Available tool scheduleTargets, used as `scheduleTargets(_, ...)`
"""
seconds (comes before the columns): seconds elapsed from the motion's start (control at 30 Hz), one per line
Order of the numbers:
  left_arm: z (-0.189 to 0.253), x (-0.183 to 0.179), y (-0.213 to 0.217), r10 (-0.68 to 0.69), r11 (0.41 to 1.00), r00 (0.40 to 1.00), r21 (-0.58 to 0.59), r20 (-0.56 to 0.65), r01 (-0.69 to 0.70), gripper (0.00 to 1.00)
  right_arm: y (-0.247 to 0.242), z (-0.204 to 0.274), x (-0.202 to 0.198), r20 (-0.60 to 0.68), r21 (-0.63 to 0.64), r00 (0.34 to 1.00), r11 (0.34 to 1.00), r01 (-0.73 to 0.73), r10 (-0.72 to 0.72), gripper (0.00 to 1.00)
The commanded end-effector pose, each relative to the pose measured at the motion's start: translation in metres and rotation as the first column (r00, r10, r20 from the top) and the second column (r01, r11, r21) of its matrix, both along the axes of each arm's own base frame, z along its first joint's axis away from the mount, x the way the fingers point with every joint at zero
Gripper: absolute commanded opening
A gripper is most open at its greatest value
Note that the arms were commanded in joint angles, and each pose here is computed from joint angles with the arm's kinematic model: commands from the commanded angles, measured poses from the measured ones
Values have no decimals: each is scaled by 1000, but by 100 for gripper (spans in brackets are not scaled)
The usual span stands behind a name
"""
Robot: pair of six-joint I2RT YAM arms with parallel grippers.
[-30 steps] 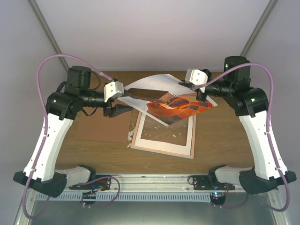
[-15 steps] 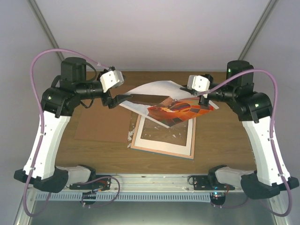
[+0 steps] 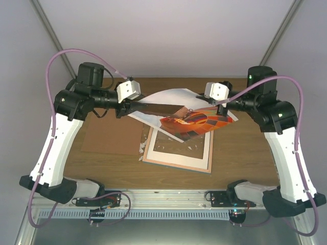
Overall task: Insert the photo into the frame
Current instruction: Turn over the photo from the photo frame.
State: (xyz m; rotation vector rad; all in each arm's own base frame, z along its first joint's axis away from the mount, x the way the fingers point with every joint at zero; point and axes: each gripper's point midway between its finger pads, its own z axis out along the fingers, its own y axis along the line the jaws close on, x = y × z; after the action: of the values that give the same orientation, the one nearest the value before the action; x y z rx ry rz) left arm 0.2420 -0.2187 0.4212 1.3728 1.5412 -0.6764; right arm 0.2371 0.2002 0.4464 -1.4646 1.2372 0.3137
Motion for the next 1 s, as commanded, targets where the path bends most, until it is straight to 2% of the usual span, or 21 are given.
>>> scheduleTargets(0.0, 0, -17, -6, -76, 997, 997, -23, -8, 75, 27, 5, 0, -4, -11, 16, 999, 999, -31, 32, 1)
scheduleTargets(0.2, -6, -7, -9, -58, 998, 998, -40, -16, 58, 1, 5, -6, 6, -19, 24, 1000, 1000, 2, -2, 1)
scheduleTargets(0.23, -6, -1, -9, -39, 998, 999, -41, -11, 39, 0, 3, -11, 11, -31, 20, 999, 999, 28, -27, 6)
scheduleTargets(0.27, -6, 7, -9, -16, 999, 1000, -41, -4, 15, 0, 3, -14, 15, -40, 21, 998, 999, 46, -45, 12)
scheduleTargets(0.37, -4, 40, -8, 91, 995, 995, -38, 31, -90, 0, -3, -18, 28, -65, 37, 992, 993, 114, -111, 53)
scheduleTargets(0.4, -2, 53, -7, 129, 991, 991, -40, 41, -128, 0, -5, -18, 31, -73, 44, 989, 990, 131, -128, 62)
scheduleTargets(0.6, 10, 146, -4, 320, 947, 940, -34, 121, -318, 0, -29, -15, 55, -164, 130, 957, 956, 262, -240, 97)
scheduleTargets(0.73, 20, 205, -1, 431, 901, 878, -44, 209, -432, 0, -67, -15, 74, -269, 219, 914, 904, 366, -305, 100)
scheduleTargets(0.97, 67, 278, 13, 594, 797, 704, -171, 389, -579, 0, -132, -23, 93, -440, 343, 842, 808, 478, -311, 100)
